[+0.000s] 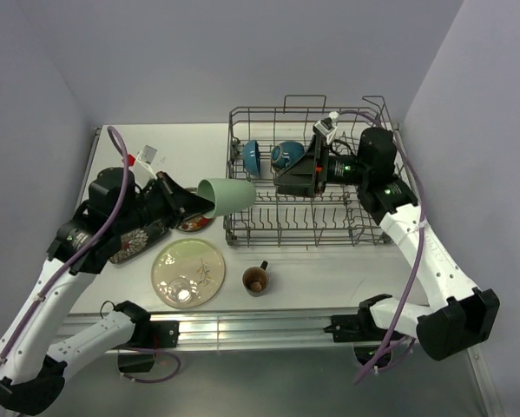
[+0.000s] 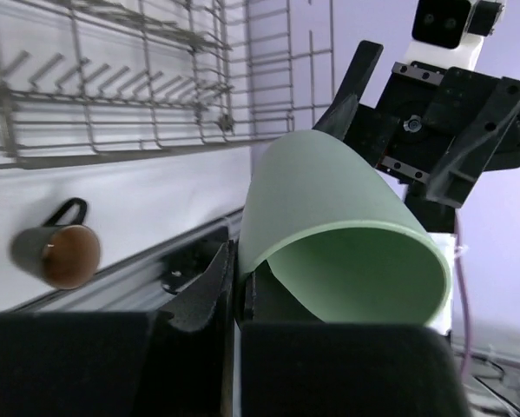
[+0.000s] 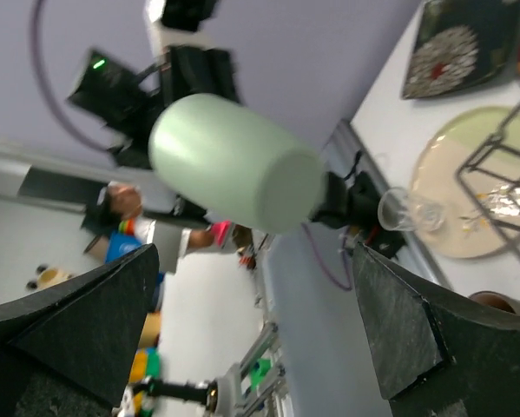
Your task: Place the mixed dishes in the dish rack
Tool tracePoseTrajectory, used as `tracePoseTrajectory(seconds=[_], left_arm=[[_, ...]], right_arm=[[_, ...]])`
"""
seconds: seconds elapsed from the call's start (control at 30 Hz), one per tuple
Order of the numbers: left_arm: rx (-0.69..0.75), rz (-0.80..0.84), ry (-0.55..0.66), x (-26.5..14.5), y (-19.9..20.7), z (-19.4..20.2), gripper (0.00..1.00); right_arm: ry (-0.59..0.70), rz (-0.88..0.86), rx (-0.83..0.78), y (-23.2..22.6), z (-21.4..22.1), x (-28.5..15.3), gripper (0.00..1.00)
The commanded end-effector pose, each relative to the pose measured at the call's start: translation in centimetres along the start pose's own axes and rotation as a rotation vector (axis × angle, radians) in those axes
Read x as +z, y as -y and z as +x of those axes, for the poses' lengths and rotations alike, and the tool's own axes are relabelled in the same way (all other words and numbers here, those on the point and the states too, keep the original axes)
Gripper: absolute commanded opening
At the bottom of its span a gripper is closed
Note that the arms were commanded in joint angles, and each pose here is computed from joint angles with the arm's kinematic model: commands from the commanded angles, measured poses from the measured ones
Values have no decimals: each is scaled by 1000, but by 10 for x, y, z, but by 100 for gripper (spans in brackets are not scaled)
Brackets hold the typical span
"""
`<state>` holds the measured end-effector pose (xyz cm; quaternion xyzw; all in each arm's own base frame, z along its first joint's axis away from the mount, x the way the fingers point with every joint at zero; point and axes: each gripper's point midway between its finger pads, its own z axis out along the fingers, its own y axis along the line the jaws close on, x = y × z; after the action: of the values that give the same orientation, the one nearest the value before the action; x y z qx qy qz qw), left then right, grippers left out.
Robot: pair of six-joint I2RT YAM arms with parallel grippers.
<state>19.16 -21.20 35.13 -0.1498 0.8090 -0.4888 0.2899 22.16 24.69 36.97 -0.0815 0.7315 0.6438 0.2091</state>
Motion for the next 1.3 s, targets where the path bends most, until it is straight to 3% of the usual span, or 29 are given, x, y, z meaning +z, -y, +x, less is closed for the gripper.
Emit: tracePoseTrajectory(seconds=[0.0,0.27,0.53,0.97,1.13,1.23,1.27], left_arm=[[-57,230,-82,3,36,12,0],[-113,425,-108,-1,60,14,0],[-140,495,-91,-11,76,9,0],[-188,570,-165,-7,76,18,0],[-194,594,-185,-4,78,19,0],[-191,591,-202,0,77,20,0],[-187,602,-206,0,78,20,0]], right_arm=[[-62,-203,-79,-50,18,-7,99],[-103,-225,-63,-53,30,4,98],[-114,-187,-66,-46,28,10,97],[-118,-391,-42,-91,15,15,93],[-127,-439,-20,-98,14,21,81],[-134,-460,-17,-99,16,24,64],[-136,-466,-6,-100,16,24,36]])
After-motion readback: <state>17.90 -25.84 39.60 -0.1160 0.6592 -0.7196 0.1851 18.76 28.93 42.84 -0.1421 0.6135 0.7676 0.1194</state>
